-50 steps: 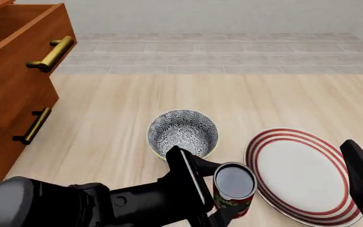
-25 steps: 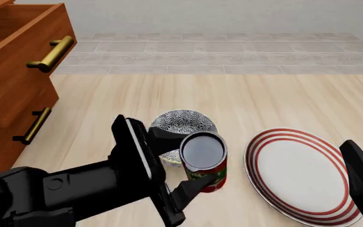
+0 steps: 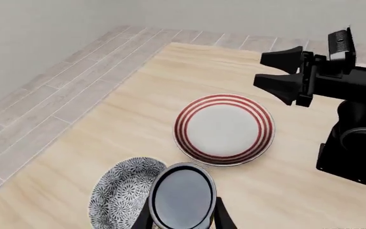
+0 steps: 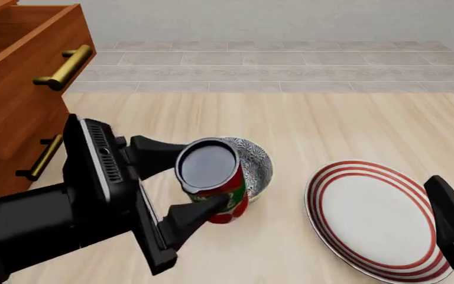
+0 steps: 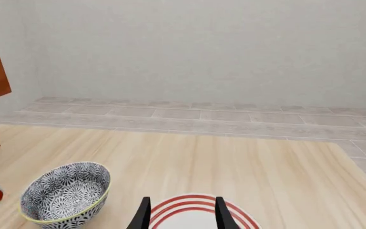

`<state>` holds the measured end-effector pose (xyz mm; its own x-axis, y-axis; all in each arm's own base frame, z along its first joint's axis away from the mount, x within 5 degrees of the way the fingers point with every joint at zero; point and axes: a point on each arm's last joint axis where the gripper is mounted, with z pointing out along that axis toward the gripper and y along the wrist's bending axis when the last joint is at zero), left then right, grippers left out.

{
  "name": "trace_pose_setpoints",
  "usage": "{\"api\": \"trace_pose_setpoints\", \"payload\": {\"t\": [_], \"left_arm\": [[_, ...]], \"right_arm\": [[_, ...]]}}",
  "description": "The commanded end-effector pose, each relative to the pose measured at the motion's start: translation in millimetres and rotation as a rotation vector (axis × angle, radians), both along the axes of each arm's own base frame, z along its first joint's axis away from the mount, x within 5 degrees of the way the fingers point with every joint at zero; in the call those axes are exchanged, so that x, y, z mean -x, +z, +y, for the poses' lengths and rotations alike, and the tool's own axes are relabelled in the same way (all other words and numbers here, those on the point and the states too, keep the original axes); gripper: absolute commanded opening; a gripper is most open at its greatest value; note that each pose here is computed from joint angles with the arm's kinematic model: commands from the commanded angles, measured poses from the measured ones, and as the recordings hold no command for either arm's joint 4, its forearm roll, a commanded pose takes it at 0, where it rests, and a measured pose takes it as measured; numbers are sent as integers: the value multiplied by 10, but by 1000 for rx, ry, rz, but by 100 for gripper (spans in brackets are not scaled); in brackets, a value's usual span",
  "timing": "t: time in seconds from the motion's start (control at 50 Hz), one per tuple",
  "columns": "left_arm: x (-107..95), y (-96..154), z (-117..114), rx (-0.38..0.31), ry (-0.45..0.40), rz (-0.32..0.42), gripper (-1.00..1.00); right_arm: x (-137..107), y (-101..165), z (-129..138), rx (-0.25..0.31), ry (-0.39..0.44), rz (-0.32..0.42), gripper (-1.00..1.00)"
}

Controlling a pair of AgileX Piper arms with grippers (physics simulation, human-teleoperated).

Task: Put the ketchup in the top drawer of the cabinet.

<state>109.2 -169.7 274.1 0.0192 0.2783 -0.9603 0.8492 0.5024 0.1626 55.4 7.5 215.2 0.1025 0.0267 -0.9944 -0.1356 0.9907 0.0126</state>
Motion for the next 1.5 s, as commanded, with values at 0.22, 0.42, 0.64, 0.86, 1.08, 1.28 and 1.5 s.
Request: {"api": "trace_pose_setpoints", "payload": {"t": [0.22,0.42,0.64,0.86,1.08,1.28,1.5], "left_arm": [[147,247,615,20,145,-16,-100],[233,399,788,3,181,-23,-100],[321,487,936,-25,213,-13,-100],[461,830,1094,-33,222,-54,-100],[535,1149,1195,-7,260,-22,-100],[615,1428,1328,-42,329,-28,-100],[712,1706,1467,-83,430,-55,-100]], "right_arm": [[0,-3,0,-2,0,1,100],[-1,-3,0,-3,0,1,100],[0,-2,0,-6,0,0,100],[-1,-7,-1,-7,-1,7,100],[-2,-14,0,-7,0,13,100],[-2,-12,-2,-8,-3,12,100],[-3,-17,-5,-11,-8,17,100]]}}
